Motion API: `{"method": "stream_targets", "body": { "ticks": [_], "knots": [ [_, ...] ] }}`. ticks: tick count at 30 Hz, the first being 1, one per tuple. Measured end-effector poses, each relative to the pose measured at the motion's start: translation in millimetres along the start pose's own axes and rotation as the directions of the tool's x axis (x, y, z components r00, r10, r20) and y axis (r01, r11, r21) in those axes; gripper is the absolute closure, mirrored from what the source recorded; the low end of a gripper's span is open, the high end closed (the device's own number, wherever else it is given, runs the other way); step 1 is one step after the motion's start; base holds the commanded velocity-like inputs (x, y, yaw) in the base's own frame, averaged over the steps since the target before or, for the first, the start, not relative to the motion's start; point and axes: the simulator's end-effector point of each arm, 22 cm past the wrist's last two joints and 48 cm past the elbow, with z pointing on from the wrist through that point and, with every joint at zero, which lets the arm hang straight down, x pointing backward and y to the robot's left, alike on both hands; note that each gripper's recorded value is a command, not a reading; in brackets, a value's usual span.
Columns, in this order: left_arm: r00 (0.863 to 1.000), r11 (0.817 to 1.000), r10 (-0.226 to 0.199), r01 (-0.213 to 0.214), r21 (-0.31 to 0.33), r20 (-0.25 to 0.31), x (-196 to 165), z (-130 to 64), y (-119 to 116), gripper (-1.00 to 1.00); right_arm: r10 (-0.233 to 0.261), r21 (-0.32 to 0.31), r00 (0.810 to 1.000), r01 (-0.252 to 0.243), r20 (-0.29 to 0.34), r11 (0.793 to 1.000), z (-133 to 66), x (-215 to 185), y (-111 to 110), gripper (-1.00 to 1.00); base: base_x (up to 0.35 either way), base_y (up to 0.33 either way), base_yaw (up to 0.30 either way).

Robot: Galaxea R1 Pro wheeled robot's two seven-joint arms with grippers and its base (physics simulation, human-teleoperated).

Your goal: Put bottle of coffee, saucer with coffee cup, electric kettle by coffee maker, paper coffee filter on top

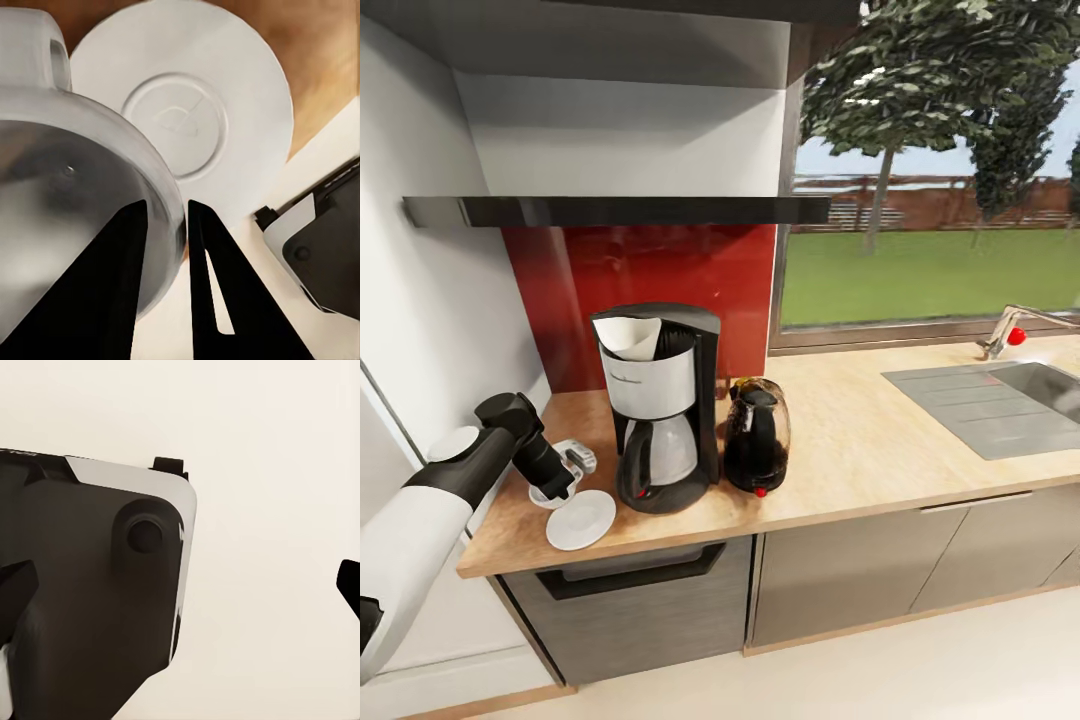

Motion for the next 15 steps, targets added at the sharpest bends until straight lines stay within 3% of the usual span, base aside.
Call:
{"method": "stream_targets", "body": {
  "ticks": [15],
  "knots": [
    [1.000, 1.000, 0.002, -0.002, -0.001, 0.000, -0.5, -0.2, -0.2, 1.00, 0.001, -0.004, 1.000, -0.001, 0.001, 1.000, 0.0, -0.6, 0.8, -1.00, 0.000, -0.002, 0.000]
  ]
}}
